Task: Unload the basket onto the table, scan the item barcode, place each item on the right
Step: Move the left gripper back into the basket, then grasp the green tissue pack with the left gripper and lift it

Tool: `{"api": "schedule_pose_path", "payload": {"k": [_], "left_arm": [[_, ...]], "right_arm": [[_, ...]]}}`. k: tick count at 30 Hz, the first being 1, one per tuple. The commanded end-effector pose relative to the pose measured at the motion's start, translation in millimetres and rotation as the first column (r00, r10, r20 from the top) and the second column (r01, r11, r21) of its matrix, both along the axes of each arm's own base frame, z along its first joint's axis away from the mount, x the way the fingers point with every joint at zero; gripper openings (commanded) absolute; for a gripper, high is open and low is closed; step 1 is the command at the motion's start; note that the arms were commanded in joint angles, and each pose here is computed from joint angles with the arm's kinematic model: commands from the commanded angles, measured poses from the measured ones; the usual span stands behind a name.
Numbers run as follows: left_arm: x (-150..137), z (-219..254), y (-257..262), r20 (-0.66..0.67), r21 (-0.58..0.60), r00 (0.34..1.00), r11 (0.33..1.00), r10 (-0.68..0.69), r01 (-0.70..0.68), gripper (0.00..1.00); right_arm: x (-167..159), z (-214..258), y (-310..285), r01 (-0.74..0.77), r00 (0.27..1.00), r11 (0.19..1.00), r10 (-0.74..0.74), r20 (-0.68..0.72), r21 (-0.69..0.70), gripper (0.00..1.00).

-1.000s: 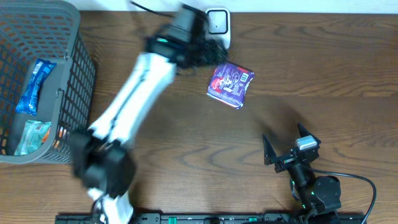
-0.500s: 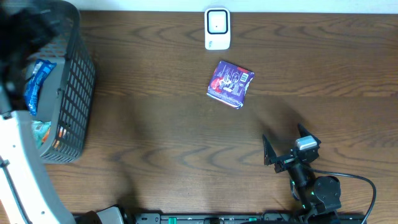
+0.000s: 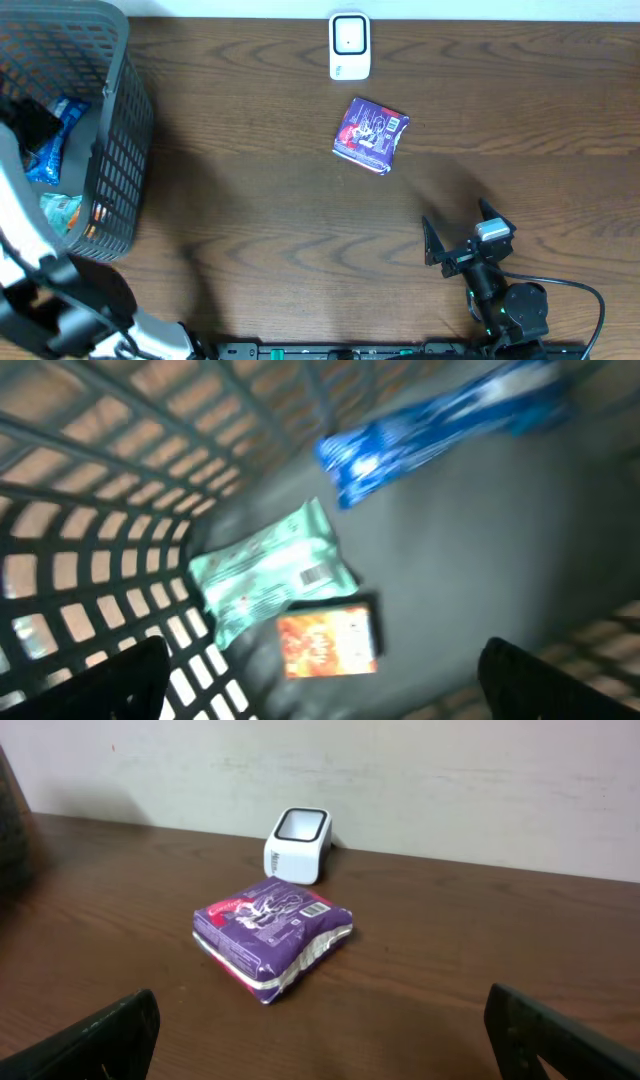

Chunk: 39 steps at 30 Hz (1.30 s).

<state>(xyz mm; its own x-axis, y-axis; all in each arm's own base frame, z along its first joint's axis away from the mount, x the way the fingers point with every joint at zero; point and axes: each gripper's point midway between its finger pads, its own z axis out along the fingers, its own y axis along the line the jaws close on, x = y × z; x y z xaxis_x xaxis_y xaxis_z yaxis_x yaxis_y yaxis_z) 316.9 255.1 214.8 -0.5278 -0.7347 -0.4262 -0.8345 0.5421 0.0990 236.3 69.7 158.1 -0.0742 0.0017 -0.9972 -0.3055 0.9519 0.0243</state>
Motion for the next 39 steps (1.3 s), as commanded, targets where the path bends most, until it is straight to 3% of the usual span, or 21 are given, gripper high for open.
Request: {"api": "schedule_pose_path", "payload": {"k": [1,6,12,18,22,28,39], "left_arm": [[-12.4,-41.4,8.2,-0.173,-0.023,0.985,0.999,0.025,-0.030,0.98],[-23.8,-84.1,13.0,-0.303,-0.039,0.944,0.988,0.130,-0.148,0.98],[-31.0,-123.8,10.2,-0.408,-0.076,0.900,0.976,0.155,-0.203,0.94],[-45.0,-157.6,10.6,-0.502,-0.106,0.847,0.960,0.175,-0.261,0.82],[-46.3,-163.9,18.8,-0.493,-0.103,0.848,0.955,0.193,-0.277,0.82],[-40.3,-166.7,25.8,-0.471,-0.109,0.867,0.965,0.160,-0.237,0.73],[-51.4,-197.4,18.5,-0.489,-0.116,0.858,0.964,0.155,-0.240,0.73]], "right_arm": [[0.3,-0.3,-2.1,0.011,1.000,1.000,-0.011,-0.004,0.013,0.99],[0.3,-0.3,-2.1,0.011,1.000,1.000,-0.011,-0.004,0.013,0.99],[0.3,-0.3,-2.1,0.011,1.000,1.000,-0.011,-0.004,0.013,0.99],[0.3,-0.3,-2.1,0.011,1.000,1.000,-0.011,-0.004,0.013,0.99],[0.3,-0.3,-2.1,0.011,1.000,1.000,-0.011,-0.004,0.013,0.99],[0.3,-0.3,-2.1,0.011,1.000,1.000,-0.011,-0.004,0.013,0.99],[0.3,-0.3,-2.1,0.011,1.000,1.000,-0.011,-0.004,0.013,0.99]]}}
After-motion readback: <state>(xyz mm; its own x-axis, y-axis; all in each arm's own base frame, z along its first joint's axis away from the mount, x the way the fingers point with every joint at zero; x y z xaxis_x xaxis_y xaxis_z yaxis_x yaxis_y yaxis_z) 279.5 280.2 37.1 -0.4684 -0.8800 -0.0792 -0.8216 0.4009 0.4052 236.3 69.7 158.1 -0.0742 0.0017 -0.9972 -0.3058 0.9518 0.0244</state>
